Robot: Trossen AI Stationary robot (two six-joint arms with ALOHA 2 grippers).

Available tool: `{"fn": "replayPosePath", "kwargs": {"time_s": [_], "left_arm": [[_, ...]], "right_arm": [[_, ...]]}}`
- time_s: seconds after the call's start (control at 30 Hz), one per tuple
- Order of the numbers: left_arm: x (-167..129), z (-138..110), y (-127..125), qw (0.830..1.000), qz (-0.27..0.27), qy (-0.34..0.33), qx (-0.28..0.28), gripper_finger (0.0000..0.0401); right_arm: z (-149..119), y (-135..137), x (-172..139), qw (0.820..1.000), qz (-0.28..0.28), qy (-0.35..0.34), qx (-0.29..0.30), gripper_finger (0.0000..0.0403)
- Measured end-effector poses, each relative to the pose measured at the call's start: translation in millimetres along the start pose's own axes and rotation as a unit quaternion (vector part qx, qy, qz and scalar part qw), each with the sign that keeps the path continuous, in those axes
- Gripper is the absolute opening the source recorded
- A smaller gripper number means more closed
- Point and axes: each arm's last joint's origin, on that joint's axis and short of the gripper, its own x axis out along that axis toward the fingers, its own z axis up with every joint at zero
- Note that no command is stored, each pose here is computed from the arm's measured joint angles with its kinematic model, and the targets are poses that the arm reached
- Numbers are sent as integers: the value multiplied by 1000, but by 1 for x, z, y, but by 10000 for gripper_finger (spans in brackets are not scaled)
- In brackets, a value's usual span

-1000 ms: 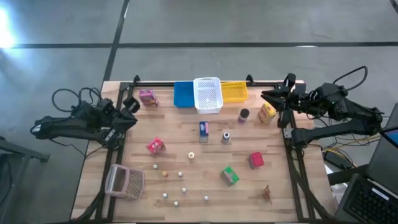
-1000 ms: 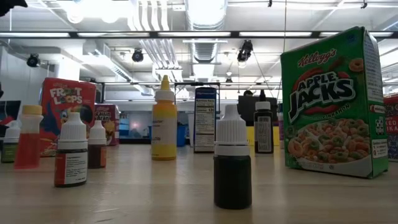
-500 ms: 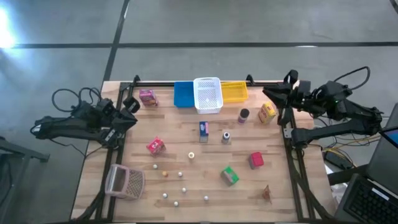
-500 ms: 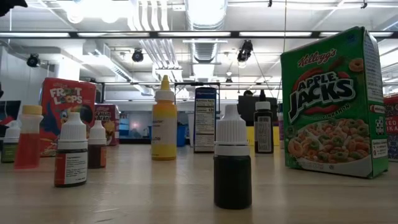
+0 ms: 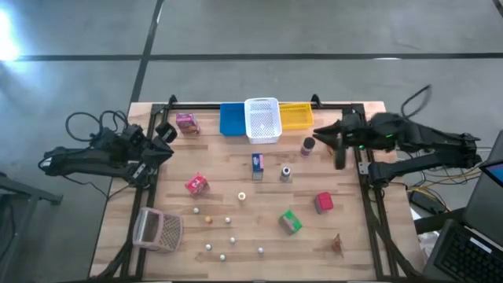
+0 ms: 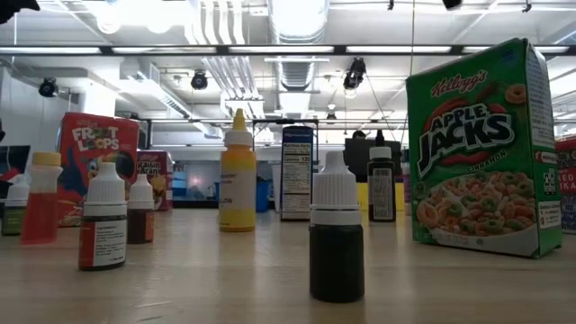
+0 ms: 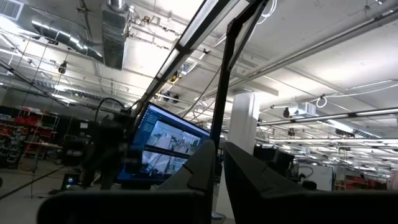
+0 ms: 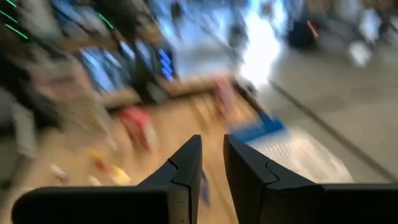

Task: Pick & Place Kitchen Items
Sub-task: Put the yellow cereal box into the white bin

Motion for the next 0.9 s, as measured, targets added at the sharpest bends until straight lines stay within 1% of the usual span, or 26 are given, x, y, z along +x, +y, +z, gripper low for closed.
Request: {"fn": "replayPosePath", "kwargs": {"time_s": [0.07, 0.13, 0.23, 0.4, 0.57, 0.63, 0.7, 0.77, 0.9], "left_arm": [[0, 0, 0, 1000, 0, 0, 0, 39], [0, 0, 0, 1000, 0, 0, 0, 39], [0, 0, 0, 1000, 0, 0, 0, 39], [0, 0, 0, 1000, 0, 0, 0, 39], [0, 0, 0, 1000, 0, 0, 0, 39], [0, 0, 0, 1000, 0, 0, 0, 39], [0, 0, 0, 1000, 0, 0, 0, 39], [0, 0, 0, 1000, 0, 0, 0, 39], [0, 0, 0, 1000, 0, 0, 0, 39]], "right_arm": [[-9, -3, 6, 997, -56, 44, 9, 60], [-20, -7, 10, 989, -108, 92, 32, 65], [-33, -13, 10, 972, -154, 166, 68, 84], [-41, -24, -4, 936, -225, 239, 124, 130], [-42, -34, -16, 908, -277, 267, 167, 178], [-43, -38, -16, 900, -291, 272, 176, 192], [-43, -41, -15, 896, -294, 276, 189, 201], [-46, -46, -12, 887, -309, 283, 195, 207], [-53, -59, 1, 862, -340, 317, 202, 215]]}}
